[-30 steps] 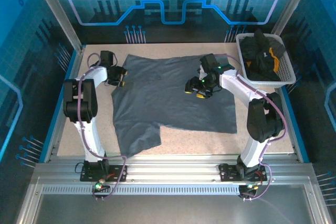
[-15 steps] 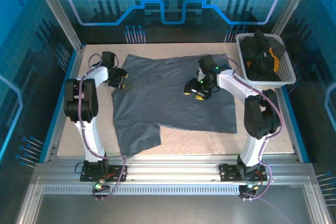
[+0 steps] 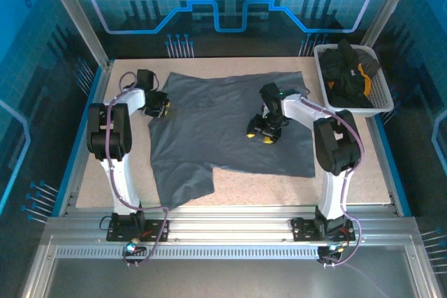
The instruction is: Fold and stack the t-shirts
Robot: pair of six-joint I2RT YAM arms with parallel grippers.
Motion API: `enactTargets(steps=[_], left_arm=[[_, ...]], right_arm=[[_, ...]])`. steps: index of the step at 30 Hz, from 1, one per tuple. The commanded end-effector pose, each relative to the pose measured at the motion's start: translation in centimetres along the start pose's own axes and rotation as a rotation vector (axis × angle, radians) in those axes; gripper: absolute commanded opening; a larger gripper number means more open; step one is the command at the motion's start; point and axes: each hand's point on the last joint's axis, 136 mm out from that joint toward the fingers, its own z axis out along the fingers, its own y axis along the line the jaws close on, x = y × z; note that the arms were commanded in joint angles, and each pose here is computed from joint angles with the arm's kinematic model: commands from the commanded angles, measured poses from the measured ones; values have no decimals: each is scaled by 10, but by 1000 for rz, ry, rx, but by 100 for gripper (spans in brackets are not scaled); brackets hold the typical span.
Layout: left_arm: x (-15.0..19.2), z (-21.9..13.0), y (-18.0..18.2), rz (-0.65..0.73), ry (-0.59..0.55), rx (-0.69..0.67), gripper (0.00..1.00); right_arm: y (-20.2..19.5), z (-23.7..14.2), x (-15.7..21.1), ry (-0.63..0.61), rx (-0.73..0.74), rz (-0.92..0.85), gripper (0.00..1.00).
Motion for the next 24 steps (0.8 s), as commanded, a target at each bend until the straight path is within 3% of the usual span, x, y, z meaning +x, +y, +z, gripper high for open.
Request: enactTargets(steps=[1, 9, 13, 24], left_arm=[[1, -13, -22, 36, -1, 45, 22], [2, -15, -36, 55, 10, 77, 0], [-1, -22, -62, 63, 6, 152, 0], [-46, -20, -239, -9, -51, 722, 0]], right_arm=[[-26, 16, 21, 87, 134, -5, 62], [-26, 14, 18, 85, 147, -15, 62], [-17, 3, 13, 46, 129, -33, 62], [5, -53, 8, -83, 74, -64, 62]])
